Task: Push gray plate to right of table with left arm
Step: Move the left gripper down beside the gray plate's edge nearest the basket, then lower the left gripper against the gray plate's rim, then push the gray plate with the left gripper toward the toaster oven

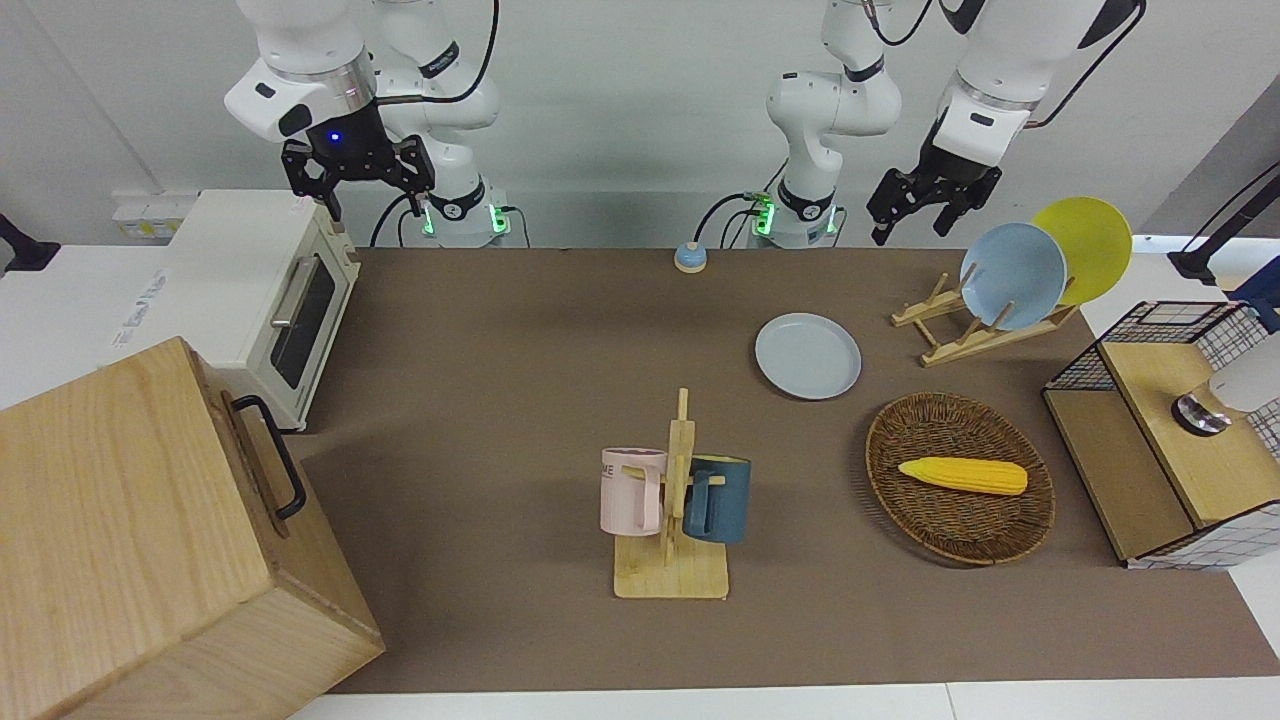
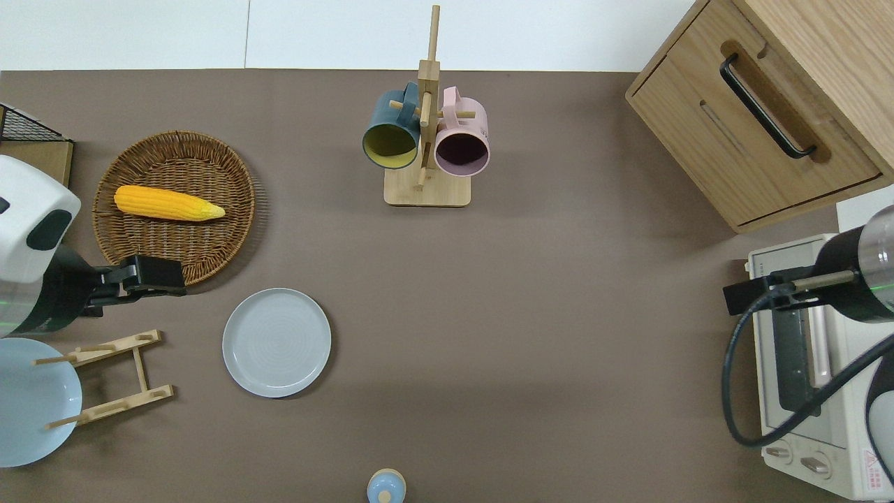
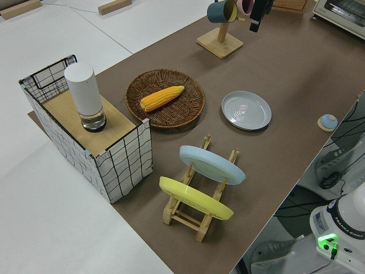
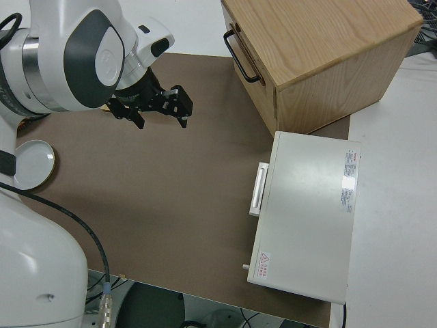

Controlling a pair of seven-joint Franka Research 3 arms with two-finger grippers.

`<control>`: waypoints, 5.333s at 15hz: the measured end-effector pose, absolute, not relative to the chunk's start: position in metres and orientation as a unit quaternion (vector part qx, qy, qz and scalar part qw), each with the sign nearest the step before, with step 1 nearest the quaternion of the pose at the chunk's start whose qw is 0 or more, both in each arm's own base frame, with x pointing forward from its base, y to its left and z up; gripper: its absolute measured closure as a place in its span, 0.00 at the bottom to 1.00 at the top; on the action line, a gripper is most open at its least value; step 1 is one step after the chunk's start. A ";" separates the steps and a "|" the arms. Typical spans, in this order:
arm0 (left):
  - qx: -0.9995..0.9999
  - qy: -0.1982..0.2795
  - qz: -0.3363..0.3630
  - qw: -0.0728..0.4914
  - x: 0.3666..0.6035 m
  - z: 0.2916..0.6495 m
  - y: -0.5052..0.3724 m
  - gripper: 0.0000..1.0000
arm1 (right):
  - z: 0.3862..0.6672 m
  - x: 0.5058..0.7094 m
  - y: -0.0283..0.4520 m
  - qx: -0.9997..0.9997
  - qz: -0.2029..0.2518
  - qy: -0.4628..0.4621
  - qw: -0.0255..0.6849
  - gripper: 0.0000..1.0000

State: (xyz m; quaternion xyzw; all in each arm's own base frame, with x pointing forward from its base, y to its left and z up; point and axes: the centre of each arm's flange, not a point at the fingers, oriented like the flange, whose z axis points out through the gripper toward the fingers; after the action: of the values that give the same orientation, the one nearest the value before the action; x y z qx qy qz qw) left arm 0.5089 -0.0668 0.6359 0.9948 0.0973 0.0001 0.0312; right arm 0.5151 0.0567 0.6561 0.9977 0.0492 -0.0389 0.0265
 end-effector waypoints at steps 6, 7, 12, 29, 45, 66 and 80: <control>0.997 0.067 -0.001 0.027 0.503 0.636 -0.100 0.00 | 0.656 0.515 0.057 0.998 -0.039 0.049 0.027 0.00; 0.997 0.067 -0.002 0.027 0.503 0.636 -0.100 0.00 | 0.656 0.515 0.057 0.998 -0.039 0.049 0.027 0.00; 0.998 0.065 -0.002 0.027 0.503 0.636 -0.102 0.00 | 0.656 0.515 0.057 0.998 -0.039 0.049 0.027 0.00; 0.996 0.042 -0.076 0.015 0.508 0.537 -0.077 0.01 | 0.656 0.515 0.057 0.998 -0.039 0.049 0.027 0.00; 0.996 0.041 -0.080 0.019 0.490 0.395 -0.032 0.02 | 0.656 0.515 0.057 0.998 -0.039 0.049 0.027 0.00; 0.995 0.016 -0.069 0.063 0.467 0.299 -0.037 0.95 | 0.656 0.515 0.057 0.998 -0.039 0.049 0.027 0.00; 0.989 0.056 -0.082 0.110 0.424 0.297 -0.263 0.96 | 0.656 0.515 0.057 0.998 -0.039 0.049 0.027 0.00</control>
State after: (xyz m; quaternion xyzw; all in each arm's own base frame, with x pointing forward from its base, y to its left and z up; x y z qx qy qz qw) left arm 0.4244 -0.2632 0.2968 0.9890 0.0558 -0.0816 0.1105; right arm 0.5151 0.0567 0.6561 0.9977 0.0492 -0.0389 0.0265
